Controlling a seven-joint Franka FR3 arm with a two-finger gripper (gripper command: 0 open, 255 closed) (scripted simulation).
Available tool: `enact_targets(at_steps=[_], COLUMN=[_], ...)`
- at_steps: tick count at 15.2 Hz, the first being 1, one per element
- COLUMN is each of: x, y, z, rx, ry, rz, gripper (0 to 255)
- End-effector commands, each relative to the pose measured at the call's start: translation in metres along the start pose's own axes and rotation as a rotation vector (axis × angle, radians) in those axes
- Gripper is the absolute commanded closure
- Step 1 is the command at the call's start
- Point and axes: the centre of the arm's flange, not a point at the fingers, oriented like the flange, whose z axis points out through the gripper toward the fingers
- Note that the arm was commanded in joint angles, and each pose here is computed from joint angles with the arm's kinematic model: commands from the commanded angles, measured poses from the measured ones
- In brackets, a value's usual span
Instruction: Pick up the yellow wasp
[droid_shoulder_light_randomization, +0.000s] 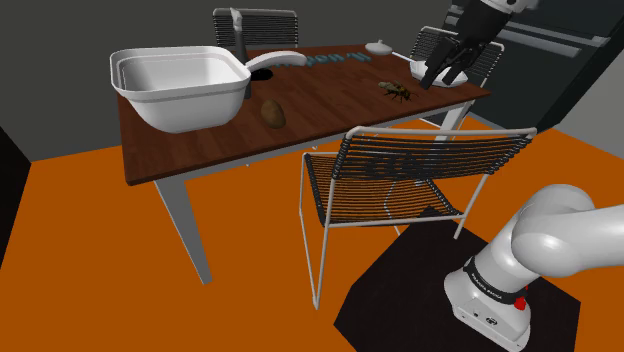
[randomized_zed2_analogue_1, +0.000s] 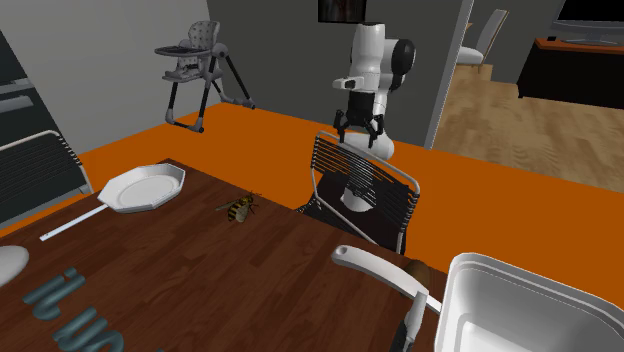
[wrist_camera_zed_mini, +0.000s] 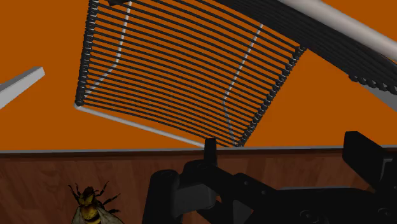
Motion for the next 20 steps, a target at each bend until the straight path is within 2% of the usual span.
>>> enact_targets(at_steps=[1, 20], x=[0.0, 0.133], y=[0.0, 0.194], z=[0.0, 0.106], rx=[0.0, 0.064], ry=[0.0, 0.009], rz=[0.0, -0.033], gripper=[0, 0])
